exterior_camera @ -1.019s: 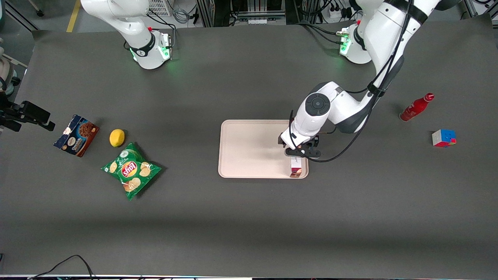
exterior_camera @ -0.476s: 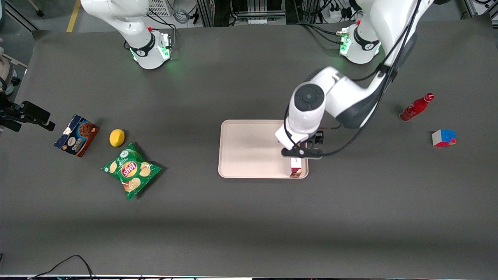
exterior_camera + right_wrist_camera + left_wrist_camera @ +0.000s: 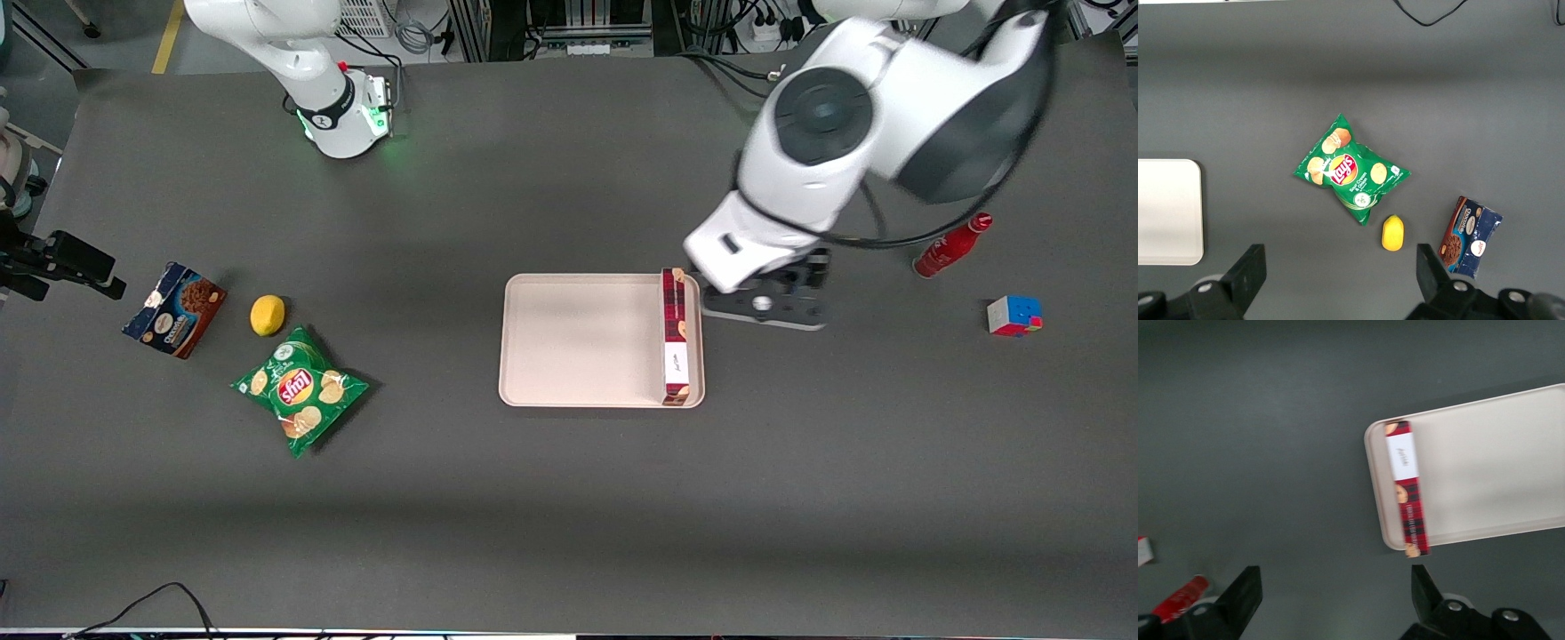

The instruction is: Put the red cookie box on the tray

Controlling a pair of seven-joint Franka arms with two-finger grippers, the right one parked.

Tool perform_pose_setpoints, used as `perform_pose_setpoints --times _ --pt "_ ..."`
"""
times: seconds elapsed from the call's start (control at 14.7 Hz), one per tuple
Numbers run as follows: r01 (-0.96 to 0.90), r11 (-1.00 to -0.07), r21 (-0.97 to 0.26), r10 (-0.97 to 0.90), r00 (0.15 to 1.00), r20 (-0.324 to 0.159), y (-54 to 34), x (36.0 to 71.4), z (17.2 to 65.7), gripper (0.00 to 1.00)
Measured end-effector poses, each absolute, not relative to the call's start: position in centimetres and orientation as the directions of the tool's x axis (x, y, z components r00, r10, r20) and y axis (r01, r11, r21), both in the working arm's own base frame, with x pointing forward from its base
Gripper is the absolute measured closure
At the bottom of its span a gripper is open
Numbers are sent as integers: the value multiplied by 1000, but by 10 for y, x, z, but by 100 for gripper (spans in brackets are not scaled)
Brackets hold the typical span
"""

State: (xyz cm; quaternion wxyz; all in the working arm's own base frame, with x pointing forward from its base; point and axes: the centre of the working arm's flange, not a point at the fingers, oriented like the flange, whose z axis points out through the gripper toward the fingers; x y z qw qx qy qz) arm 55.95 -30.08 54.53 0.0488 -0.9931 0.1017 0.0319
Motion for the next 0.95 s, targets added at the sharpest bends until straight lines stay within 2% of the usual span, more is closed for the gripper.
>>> perform_pose_setpoints --times 0.48,0.68,0.95 --pt "-208 -977 -52 -202 974 -100 -142 595 571 0" --pt "-221 -972 -74 -218 975 -45 -91 589 562 0" --pt "-168 -985 -28 -167 985 -28 -61 561 551 0"
